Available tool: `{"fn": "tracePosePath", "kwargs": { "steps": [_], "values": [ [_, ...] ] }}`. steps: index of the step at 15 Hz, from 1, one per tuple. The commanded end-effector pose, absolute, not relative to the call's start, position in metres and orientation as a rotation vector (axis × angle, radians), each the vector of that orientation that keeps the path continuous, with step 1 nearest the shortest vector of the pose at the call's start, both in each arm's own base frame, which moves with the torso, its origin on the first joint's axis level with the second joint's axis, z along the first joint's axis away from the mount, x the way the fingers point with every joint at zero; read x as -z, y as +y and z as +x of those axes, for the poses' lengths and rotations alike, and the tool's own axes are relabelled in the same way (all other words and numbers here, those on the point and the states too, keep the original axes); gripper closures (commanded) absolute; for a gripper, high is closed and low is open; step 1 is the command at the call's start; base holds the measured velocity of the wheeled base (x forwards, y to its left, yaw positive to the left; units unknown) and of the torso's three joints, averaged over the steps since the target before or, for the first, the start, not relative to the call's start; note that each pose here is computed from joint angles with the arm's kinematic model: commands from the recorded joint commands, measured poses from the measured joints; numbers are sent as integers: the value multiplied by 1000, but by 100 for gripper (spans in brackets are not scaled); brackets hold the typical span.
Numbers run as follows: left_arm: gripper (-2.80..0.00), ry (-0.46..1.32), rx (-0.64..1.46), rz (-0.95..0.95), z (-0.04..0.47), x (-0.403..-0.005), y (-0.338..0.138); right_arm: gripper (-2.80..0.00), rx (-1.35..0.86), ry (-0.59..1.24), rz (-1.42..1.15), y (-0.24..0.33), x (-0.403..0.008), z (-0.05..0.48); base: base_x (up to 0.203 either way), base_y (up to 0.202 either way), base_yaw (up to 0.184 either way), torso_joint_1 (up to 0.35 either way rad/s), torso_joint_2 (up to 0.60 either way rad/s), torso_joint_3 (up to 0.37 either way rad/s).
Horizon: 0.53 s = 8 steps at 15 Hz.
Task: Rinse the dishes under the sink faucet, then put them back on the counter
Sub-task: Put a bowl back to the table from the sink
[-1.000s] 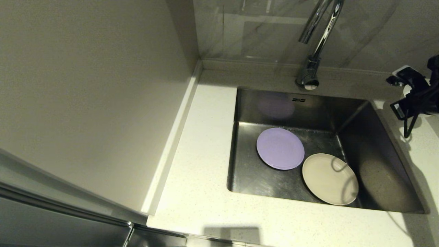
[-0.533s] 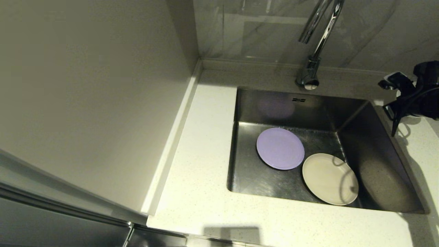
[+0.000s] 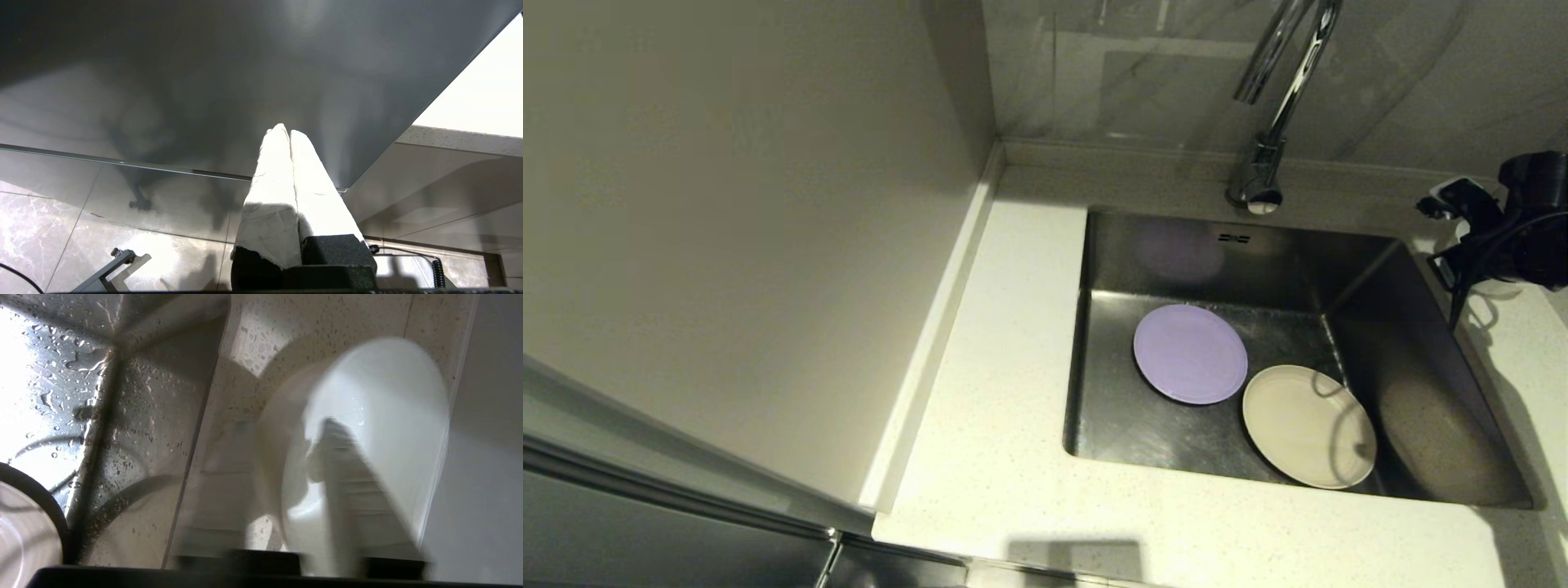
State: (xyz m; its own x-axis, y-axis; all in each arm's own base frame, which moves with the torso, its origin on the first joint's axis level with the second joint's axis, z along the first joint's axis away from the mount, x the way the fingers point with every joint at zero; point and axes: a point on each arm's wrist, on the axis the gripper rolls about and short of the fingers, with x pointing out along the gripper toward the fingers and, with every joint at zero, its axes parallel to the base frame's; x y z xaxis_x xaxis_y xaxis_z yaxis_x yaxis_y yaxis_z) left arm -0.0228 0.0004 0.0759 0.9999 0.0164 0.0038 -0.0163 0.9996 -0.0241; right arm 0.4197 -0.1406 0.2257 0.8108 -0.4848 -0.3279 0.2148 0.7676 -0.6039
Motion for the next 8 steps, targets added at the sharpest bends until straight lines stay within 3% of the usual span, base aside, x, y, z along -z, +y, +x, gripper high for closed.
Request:
{"fn": "tracePosePath", "kwargs": {
  "steps": [1,5,8],
  "values": [
    [0,-6,-17,-25,-23,-76,0,-280,398,491,-584,-140,-228,419,0,0,0,0,0,0],
    [0,-6,-17,-25,-23,-76,0,-280,401,431,-545,-137,-245,412,0,0,0,0,0,0],
    [0,-6,-17,-25,-23,-76,0,-280,297,322,-534,-123,-284,378,0,0,0,0,0,0]
  ]
}}
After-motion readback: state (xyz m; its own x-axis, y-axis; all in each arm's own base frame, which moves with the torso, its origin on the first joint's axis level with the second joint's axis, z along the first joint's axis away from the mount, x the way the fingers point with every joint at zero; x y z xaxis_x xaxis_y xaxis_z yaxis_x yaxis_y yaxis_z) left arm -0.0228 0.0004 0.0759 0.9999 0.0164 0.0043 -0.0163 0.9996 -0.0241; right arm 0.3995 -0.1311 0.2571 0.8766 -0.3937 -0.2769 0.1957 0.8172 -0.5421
